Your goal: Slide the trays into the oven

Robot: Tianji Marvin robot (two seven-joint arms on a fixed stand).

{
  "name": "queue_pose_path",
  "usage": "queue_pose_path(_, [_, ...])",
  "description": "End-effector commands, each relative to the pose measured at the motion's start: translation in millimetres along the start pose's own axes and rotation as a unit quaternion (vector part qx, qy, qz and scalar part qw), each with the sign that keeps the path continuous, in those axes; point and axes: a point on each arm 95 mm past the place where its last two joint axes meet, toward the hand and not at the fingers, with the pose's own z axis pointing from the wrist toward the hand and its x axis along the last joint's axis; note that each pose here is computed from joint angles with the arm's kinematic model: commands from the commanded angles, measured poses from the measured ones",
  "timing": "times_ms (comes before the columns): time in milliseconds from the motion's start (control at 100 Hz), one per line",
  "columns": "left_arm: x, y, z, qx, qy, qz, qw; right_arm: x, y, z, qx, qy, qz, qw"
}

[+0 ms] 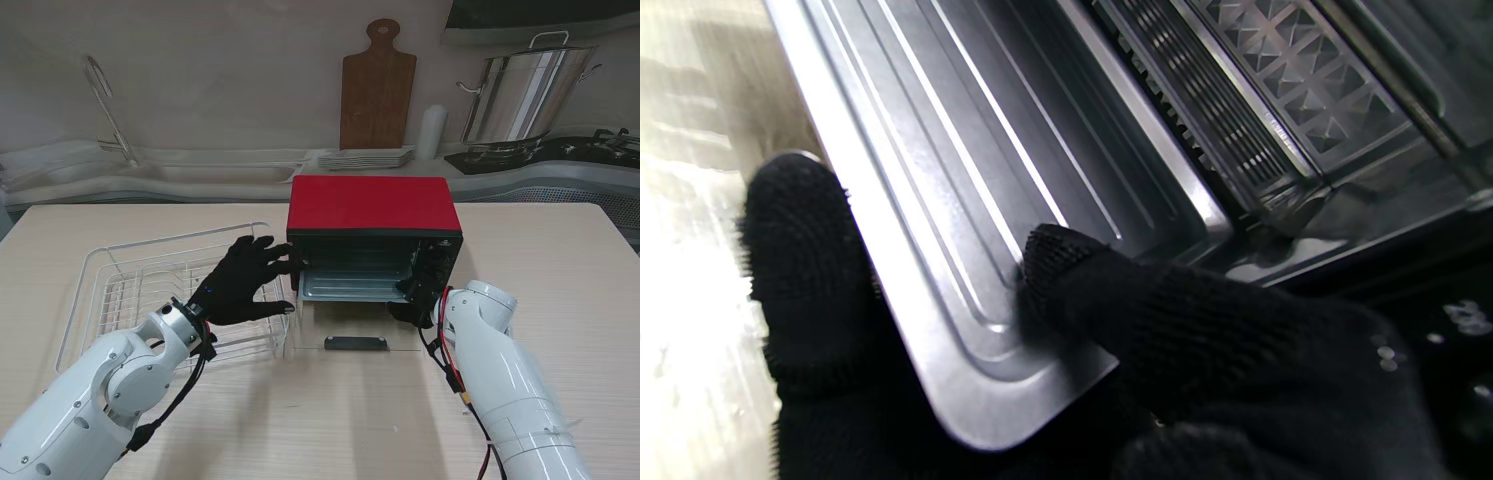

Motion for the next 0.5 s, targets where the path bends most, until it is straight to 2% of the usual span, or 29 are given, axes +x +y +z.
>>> queue_pose_path(0, [3.1,1.1,0.2,-0.004,0.001,-0.004,1.0,-15.8,2.5,6.5,-0.001,-0.016,0.003,0.9999])
queue_pose_path(490, [2.3,1.4,-1.1,-0.003,-0.001,-0.006,1.0,-15.7,0.7,9.5,0.008,-0.018,0.01,0.9998])
